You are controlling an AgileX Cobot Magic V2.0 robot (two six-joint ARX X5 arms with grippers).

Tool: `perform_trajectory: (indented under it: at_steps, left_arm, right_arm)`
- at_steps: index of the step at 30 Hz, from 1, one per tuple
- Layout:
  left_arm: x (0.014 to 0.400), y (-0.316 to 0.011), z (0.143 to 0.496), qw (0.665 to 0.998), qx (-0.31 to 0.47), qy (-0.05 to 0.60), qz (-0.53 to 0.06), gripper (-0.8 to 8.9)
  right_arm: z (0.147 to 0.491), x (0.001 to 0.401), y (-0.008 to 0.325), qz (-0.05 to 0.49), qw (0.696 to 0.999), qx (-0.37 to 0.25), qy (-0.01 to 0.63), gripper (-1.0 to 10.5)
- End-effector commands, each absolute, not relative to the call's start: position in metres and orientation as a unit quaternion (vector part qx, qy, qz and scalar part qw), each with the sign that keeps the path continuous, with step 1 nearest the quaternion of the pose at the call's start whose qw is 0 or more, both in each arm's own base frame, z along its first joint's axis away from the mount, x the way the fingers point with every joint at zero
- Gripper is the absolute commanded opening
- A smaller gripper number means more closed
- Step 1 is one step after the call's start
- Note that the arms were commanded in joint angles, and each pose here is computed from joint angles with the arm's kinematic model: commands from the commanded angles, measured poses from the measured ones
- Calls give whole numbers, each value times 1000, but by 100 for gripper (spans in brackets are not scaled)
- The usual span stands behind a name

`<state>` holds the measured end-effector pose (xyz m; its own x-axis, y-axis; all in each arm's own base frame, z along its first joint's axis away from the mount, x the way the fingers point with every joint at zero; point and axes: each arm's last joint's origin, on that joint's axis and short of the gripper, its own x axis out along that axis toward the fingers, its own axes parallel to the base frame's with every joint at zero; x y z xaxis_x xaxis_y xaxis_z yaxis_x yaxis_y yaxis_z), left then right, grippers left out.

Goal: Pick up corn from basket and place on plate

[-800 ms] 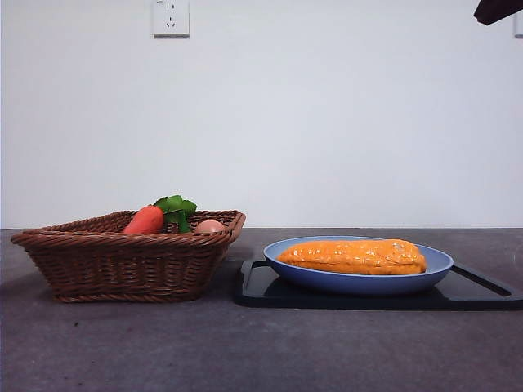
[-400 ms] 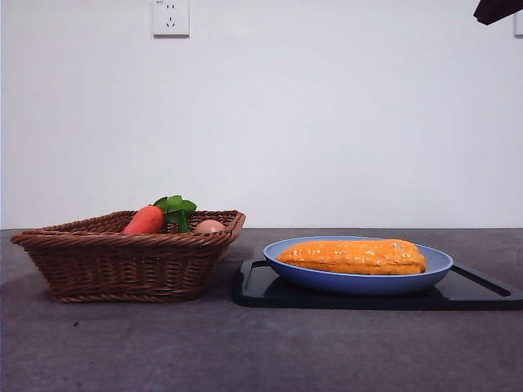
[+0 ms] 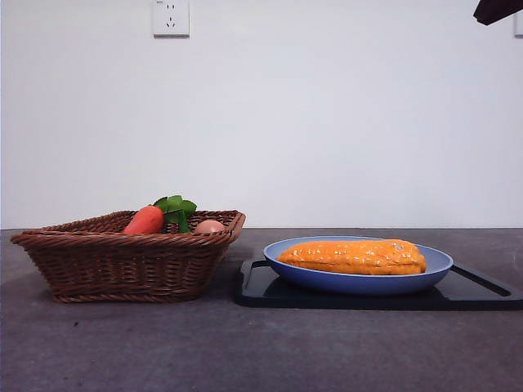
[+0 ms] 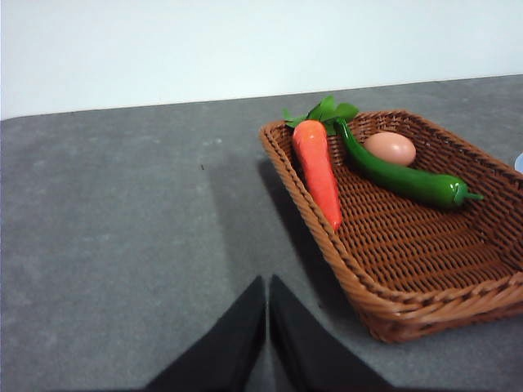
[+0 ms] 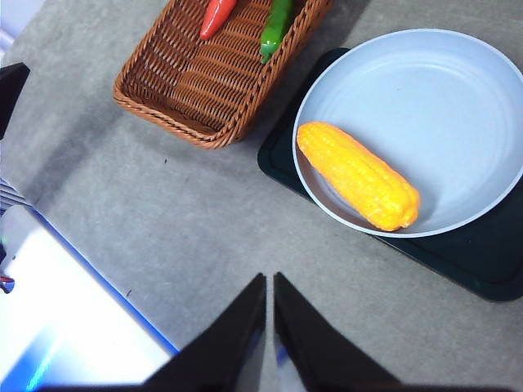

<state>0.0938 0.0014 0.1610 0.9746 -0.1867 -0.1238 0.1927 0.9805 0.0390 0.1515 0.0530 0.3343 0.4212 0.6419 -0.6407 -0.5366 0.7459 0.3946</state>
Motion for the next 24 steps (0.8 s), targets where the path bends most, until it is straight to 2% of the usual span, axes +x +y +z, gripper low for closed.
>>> perform_trajectory:
  at_steps: [1, 5, 24]
  left_arm:
    - [94, 2, 157, 993, 18, 74, -92, 8]
    - [93, 2, 150, 990, 9, 105, -93, 8]
    - [93, 2, 150, 990, 8, 105, -93, 8]
  right_arm:
    - [337, 153, 54, 356, 842, 58, 401, 2]
    - [337, 153, 54, 356, 842, 58, 401, 2]
    - [337, 153, 54, 356, 842, 58, 401, 2]
